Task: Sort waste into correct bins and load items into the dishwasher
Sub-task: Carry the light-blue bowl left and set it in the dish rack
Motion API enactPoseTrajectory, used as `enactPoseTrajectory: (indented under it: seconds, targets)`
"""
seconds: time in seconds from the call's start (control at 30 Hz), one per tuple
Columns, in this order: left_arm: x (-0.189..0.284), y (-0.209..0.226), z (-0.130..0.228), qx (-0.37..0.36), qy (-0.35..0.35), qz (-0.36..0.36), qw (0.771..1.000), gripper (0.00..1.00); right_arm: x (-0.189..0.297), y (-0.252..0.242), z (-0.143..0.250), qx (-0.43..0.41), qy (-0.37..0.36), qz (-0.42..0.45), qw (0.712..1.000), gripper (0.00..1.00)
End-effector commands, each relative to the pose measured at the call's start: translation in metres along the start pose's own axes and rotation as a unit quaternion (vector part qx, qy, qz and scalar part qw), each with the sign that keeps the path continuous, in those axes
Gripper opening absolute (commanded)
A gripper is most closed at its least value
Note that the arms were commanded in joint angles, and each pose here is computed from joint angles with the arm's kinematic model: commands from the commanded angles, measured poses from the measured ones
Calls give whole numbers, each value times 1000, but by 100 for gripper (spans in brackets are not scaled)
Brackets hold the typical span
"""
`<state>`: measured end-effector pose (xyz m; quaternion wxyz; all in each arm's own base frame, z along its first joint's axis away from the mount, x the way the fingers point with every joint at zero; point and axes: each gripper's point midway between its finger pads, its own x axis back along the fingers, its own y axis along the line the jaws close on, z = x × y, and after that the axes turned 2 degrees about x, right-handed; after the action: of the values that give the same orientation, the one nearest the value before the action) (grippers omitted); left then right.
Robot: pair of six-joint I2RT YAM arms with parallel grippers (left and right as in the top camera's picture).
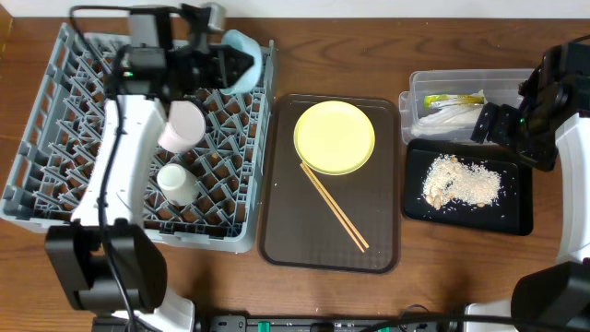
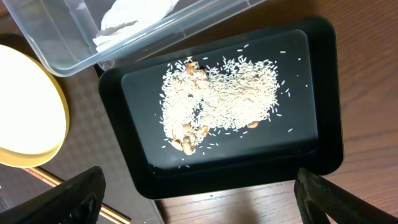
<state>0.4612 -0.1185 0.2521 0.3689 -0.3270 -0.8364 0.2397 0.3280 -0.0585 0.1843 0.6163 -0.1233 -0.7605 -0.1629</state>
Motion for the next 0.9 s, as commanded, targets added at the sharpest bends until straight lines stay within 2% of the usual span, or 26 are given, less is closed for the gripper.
enactPoseTrajectory:
  seconds: [0.0, 0.17, 0.33, 0.5, 0.73, 0.87]
  targets:
    - [10, -5, -9, 114, 9, 109, 987, 8, 8, 2, -2, -2, -13, -4, 1000, 95]
    - [9, 35, -10, 229, 9, 97, 969, 7, 8, 2, -2, -2, -13, -4, 1000, 95]
    - [4, 69, -3, 304, 15, 86, 949, 7, 8, 2, -2, -2, -13, -4, 1000, 95]
    - [-3, 77, 6, 327, 37, 117, 937, 7, 8, 2, -2, -2, -13, -4, 1000, 95]
    - [-10, 86, 12, 357, 48, 119, 925, 8, 8, 2, -1, -2, -12, -4, 1000, 95]
    - [-6, 72, -1, 330, 44, 161, 929, 7, 8, 2, -2, -2, -13, -4, 1000, 95]
